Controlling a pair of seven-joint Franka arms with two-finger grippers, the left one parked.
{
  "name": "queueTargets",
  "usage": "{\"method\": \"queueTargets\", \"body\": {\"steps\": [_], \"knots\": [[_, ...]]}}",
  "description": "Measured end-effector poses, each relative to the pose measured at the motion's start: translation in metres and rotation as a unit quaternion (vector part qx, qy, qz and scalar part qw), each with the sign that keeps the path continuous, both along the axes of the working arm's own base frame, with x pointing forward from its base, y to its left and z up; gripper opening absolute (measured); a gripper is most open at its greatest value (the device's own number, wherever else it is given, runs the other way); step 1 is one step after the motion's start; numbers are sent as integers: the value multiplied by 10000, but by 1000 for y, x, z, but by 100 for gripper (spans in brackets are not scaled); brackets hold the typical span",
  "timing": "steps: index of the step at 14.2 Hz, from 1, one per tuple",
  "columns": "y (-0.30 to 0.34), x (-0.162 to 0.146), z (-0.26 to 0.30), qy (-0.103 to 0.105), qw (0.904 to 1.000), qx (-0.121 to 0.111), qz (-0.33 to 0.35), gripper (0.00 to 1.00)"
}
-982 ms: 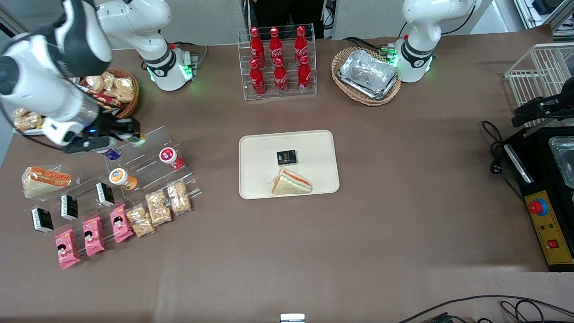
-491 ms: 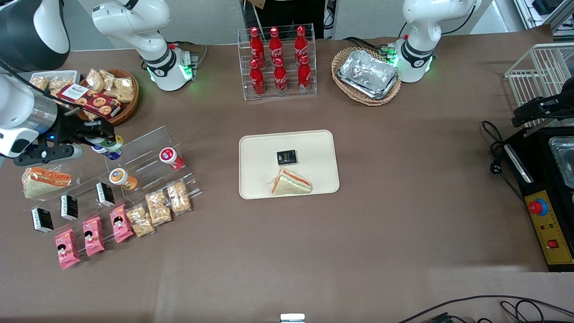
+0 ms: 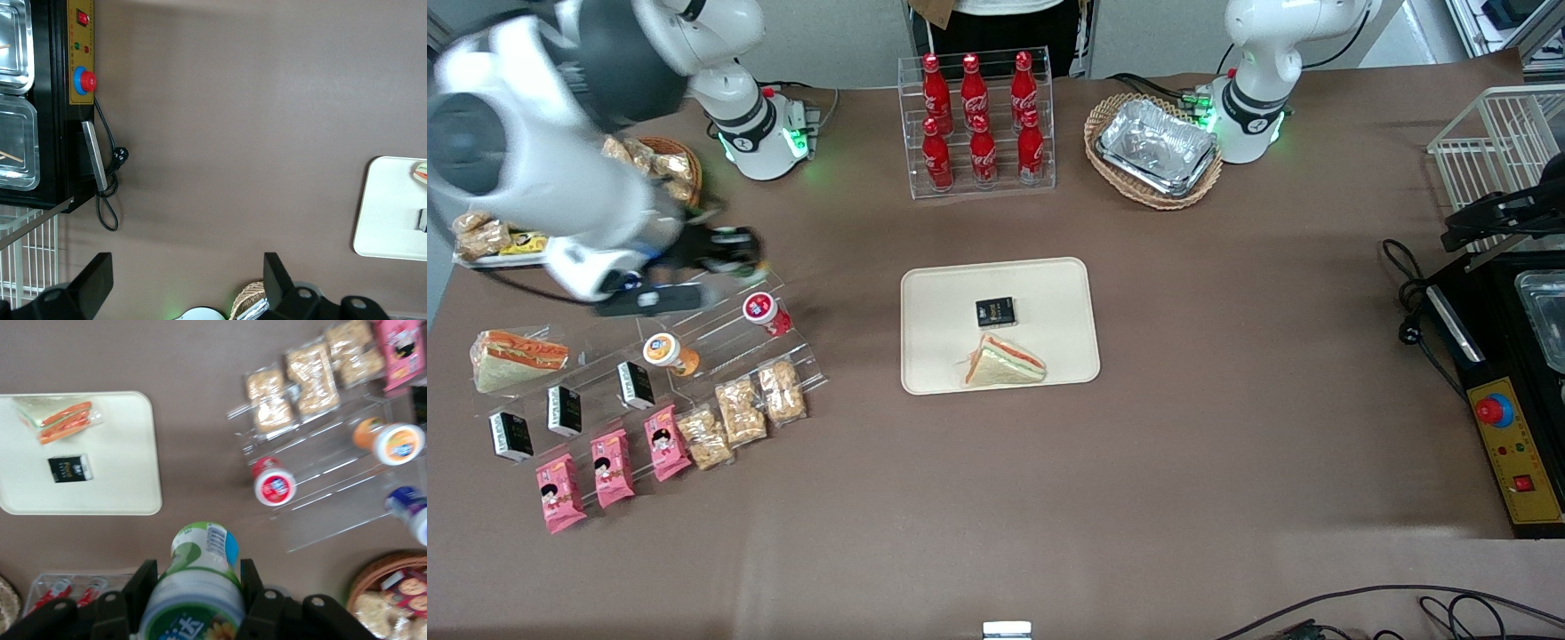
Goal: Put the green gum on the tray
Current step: 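Carry the green-capped bottle over the cream tray with the right gripper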
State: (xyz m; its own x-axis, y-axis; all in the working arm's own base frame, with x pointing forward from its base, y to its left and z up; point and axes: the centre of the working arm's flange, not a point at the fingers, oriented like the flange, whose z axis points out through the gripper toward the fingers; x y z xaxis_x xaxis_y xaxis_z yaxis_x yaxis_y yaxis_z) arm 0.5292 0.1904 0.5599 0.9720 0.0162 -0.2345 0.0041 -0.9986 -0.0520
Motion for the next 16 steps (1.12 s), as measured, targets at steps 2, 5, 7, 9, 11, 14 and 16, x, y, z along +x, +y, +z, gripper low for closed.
{"method": "queueTargets", "body": {"steps": [2, 5, 7, 9, 11, 14, 16], "knots": [[35, -9, -22, -19, 9999, -50, -128, 57], [86, -22, -76, -312, 9988, -29, -373, 57], [117, -34, -119, -557, 9976, 40, -416, 57], [137, -44, -164, -703, 9966, 70, -422, 57], [144, -51, -208, -816, 9957, 82, -429, 57], [144, -61, -265, -880, 9952, 37, -429, 57], [148, -65, -293, -856, 9955, -20, -399, 57]]}}
